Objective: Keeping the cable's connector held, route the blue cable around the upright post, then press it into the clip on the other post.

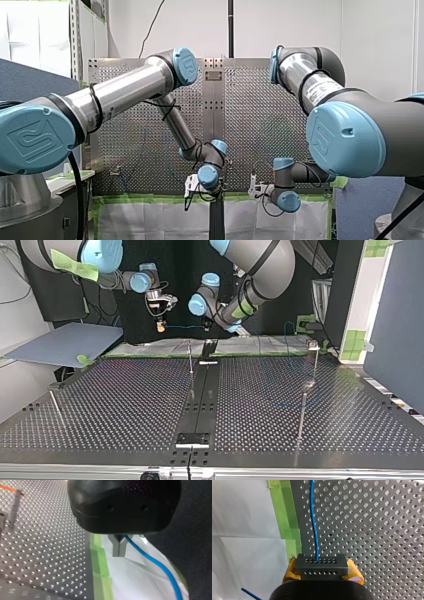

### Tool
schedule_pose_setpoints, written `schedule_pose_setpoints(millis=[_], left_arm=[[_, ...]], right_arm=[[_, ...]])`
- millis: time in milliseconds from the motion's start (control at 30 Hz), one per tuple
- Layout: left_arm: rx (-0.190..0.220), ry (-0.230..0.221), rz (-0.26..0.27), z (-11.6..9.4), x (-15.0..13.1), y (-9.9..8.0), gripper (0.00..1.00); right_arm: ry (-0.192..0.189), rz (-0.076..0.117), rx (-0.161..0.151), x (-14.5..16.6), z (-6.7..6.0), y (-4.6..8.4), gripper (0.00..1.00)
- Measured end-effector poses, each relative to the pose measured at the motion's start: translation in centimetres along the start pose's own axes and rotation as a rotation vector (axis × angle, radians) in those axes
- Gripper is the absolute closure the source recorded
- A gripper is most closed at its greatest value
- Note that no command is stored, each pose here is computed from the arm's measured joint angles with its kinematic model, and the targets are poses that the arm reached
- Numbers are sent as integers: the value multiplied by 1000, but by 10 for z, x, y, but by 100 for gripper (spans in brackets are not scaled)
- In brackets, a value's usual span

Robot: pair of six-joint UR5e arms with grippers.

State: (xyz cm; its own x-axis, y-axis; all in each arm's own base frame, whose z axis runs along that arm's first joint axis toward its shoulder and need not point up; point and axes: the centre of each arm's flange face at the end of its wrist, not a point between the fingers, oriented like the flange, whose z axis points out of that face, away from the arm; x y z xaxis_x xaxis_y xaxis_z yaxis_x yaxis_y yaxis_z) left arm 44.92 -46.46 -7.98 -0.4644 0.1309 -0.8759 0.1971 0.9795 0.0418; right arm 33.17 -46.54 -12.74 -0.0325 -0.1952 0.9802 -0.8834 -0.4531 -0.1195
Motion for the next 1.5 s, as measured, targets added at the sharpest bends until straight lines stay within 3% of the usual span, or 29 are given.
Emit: schedule_pose_setpoints(millis=[233, 367, 733, 967, 1167, 1500], left_arm=[[-7, -46, -14, -12, -27, -6, 100], [-8, -65, -18, -18, -38, -10, 100], [-10, -73, -14, -24, -38, -17, 100], [-4, -88, -16, -30, -46, -23, 100], [5, -108, -29, -35, -62, -25, 100], [8, -112, -43, -33, -65, -23, 100]], right_arm=[[-3, -8, -12, 0, 0, 4, 100], [-6, -29, -20, 1, 0, 8, 100], [27, -44, -22, 27, 0, 12, 100], [50, -47, 3, 33, -2, 12, 100], [59, -46, 7, 34, -2, 18, 100], [75, -48, 33, 41, 1, 27, 100]])
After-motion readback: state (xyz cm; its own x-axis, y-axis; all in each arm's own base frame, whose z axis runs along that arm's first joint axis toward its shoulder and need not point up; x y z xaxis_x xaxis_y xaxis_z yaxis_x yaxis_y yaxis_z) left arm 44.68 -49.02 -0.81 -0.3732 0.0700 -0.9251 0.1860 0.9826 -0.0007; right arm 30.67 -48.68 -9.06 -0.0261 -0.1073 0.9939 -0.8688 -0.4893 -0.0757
